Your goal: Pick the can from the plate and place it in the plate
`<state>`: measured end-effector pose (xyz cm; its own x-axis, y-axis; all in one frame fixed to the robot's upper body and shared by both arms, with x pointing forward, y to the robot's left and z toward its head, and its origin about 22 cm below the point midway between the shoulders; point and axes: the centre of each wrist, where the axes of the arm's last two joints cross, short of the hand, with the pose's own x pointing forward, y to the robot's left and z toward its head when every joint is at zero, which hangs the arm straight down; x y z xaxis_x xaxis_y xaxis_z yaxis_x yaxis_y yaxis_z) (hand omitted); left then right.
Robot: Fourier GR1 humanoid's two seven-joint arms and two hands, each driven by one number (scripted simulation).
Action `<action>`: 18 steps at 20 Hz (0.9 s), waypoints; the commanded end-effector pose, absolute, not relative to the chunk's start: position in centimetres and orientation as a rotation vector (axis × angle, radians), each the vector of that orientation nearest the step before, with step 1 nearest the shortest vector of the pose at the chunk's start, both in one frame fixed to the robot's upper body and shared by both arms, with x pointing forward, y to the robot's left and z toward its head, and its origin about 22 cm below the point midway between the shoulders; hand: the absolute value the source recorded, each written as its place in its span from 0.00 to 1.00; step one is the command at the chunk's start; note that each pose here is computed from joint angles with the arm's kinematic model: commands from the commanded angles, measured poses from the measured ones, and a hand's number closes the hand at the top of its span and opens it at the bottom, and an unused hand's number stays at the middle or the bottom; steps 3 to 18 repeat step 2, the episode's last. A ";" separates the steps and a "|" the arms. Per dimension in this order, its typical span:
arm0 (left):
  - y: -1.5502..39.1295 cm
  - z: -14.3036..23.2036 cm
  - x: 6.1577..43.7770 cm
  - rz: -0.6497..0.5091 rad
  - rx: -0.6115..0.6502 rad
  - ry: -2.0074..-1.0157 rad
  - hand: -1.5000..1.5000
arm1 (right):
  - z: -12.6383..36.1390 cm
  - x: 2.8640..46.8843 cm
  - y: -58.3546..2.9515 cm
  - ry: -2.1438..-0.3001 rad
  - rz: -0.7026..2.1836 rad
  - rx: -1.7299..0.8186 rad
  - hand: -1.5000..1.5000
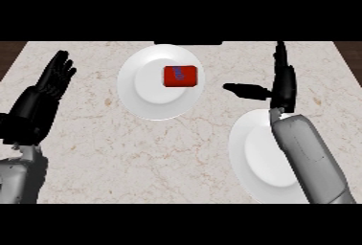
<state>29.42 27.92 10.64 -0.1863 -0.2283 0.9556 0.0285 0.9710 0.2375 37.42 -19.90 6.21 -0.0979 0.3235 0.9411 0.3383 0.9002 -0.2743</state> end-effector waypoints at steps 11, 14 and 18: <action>27.1 9.9 28.6 -0.220 0.149 -1.755 0.50 | 6.5 35.3 -22.1 -1.711 0.015 -0.601 0.00; 27.1 9.9 28.6 -0.220 0.149 -1.755 0.50 | 6.5 35.3 -22.1 -1.711 0.015 -0.601 0.00; 27.1 9.9 28.6 -0.220 0.149 -1.755 0.50 | 6.5 35.3 -22.1 -1.711 0.015 -0.601 0.00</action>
